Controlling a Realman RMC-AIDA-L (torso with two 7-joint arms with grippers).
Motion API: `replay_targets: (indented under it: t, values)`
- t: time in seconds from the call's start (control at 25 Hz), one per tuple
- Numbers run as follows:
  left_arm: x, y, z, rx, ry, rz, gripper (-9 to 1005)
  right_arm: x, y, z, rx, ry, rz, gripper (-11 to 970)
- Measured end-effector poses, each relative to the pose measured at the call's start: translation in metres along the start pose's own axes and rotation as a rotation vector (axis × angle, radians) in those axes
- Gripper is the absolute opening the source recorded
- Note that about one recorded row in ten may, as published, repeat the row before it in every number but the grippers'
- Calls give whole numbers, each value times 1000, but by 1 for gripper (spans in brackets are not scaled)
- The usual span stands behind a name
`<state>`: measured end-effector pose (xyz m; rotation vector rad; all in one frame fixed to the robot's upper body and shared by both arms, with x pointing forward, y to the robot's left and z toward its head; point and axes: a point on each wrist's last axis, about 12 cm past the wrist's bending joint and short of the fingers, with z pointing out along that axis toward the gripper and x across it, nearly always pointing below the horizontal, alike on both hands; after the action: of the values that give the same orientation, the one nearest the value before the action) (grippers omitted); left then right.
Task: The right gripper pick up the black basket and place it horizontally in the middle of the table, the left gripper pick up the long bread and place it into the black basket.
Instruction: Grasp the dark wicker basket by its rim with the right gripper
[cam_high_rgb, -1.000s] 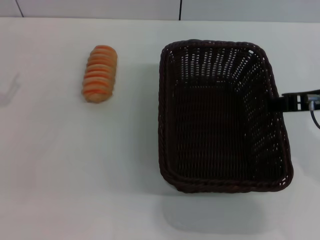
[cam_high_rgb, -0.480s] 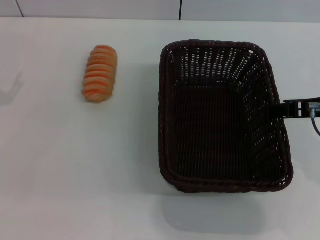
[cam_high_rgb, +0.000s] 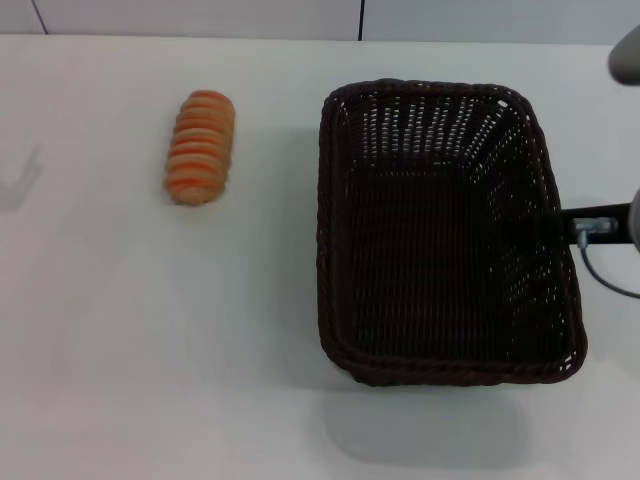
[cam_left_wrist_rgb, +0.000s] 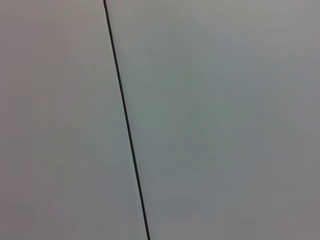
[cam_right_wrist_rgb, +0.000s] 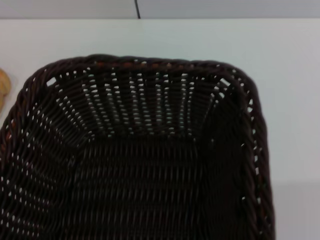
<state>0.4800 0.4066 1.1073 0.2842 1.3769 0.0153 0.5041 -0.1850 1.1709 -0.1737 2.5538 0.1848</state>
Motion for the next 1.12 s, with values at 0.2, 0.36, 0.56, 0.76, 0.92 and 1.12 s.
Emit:
replay_targets:
  t: [0.2,0.36,0.56,0.76,0.92,1.12]
  values:
    - [1,0,-3,-2,3,0,738,6,-3,9,1,12,15,799]
    - [0,2,-4,-8,2,3,739,10,-6,13,4,13,29,799]
    - [-2,3,-2,-7,-9,8,739,11,-10,17,8,8,30,789]
    - [-2,2,0,-4,-11,6,739,11,-9,24,7,13,6,736]
    - [-2,2,0,-4,-12,6,739,12,-9,29,11,28,-32,694]
    - [-2,3,-2,-7,-9,8,739,10,1,32,-8,18,-110,492]
